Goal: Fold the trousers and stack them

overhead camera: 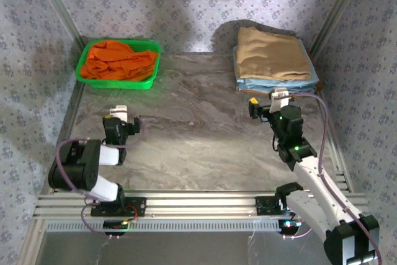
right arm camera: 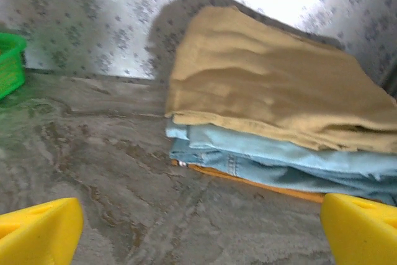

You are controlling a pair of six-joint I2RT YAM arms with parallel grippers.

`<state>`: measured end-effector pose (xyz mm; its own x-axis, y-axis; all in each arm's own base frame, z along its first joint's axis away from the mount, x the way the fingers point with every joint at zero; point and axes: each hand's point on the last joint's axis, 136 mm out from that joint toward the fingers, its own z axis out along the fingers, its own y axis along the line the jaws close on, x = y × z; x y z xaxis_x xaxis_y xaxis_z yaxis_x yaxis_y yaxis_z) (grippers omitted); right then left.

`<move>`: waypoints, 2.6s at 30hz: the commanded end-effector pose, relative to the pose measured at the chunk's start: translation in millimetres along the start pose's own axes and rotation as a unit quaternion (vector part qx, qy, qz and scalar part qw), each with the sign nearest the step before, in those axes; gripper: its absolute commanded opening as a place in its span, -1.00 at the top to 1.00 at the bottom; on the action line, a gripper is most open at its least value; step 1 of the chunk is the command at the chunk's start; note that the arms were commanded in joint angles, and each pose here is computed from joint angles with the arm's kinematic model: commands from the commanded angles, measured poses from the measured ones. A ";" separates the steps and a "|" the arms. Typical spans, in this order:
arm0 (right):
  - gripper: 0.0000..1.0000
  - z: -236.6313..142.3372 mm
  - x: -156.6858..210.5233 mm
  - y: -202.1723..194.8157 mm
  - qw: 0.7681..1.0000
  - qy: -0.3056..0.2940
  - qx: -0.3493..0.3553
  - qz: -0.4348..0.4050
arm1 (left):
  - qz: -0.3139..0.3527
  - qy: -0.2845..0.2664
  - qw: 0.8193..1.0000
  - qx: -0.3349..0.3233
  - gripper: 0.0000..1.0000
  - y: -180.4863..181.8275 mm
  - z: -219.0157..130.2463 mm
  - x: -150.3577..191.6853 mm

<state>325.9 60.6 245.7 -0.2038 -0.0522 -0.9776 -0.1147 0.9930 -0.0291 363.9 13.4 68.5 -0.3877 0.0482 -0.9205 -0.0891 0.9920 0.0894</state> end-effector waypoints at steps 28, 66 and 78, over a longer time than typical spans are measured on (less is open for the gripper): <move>-0.99 85.2 152.6 -78.9 0.990 0.109 0.082 0.016 | -0.043 0.000 0.999 0.024 -0.99 1.2 23.9 -31.6; -0.99 88.4 149.4 -85.7 0.989 0.104 0.099 0.022 | -0.043 0.000 0.999 0.025 -0.99 0.9 24.1 -31.7; -0.99 88.5 149.1 -85.6 0.989 0.104 0.099 0.022 | -0.042 0.001 0.999 0.025 -0.99 0.9 24.2 -31.2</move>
